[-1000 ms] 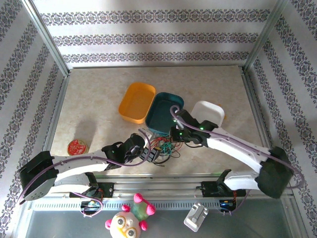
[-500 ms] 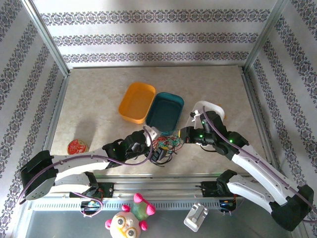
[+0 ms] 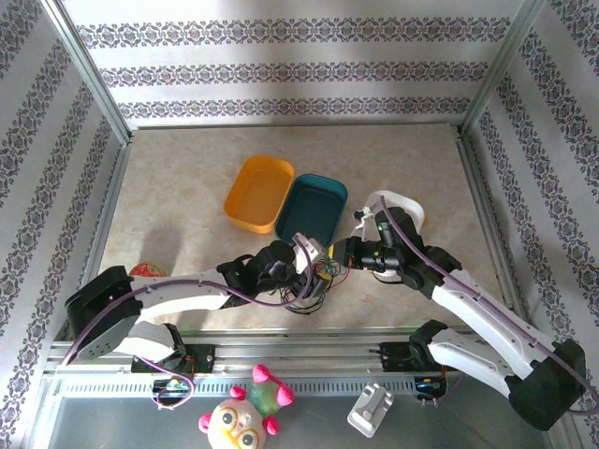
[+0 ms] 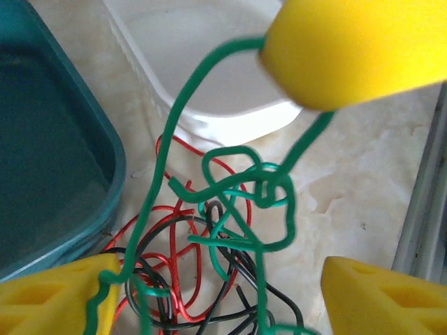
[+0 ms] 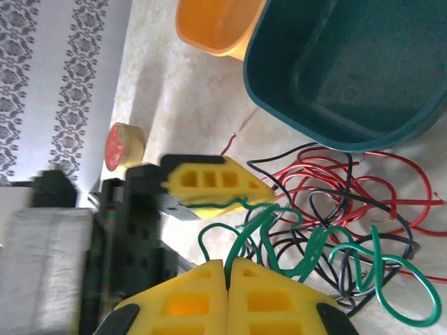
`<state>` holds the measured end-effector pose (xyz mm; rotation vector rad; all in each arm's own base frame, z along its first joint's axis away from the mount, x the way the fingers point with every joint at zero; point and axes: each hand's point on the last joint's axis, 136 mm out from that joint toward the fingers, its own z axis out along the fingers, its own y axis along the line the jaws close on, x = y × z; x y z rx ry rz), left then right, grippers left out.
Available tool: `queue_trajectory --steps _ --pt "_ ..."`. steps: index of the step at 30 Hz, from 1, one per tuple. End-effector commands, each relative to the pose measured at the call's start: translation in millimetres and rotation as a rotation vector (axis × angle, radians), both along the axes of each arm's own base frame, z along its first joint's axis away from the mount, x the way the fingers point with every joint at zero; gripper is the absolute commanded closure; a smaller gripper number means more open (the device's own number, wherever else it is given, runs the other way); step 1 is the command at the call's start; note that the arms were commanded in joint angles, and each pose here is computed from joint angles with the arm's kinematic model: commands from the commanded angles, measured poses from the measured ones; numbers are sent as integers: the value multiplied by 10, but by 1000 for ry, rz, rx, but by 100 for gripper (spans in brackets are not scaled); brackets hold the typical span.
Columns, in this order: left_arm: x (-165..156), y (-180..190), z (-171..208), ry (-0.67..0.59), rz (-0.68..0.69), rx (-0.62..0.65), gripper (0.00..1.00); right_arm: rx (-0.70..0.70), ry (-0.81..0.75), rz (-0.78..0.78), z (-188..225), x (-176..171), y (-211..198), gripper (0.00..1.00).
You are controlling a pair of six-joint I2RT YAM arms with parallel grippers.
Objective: Untangle the cables
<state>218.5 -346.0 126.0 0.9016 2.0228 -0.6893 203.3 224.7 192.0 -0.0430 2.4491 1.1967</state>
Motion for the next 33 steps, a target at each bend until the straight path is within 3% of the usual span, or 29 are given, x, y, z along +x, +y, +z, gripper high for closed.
queue_trajectory --steps 1,4,7,20,26,29,33 --pt "32 -71 35 -50 9 -35 46 92 -21 -9 194 41 42 100" --pt "41 -22 -76 -28 43 -36 79 109 -23 -40 242 66 -29 100" --pt "44 36 -131 -16 75 -50 99 120 -15 -93 250 112 -135 100" --pt "-106 406 -280 20 125 -5 100 123 36 -553 -2 407 -1059 100" --pt "-111 568 -234 19 167 -27 100 121 41 -620 -13 440 -1255 100" --pt "-110 561 -191 9 156 -25 100 141 11 -556 89 471 -1167 100" --pt "-83 496 -132 -9 138 -25 100 124 -7 -394 162 452 -857 75"
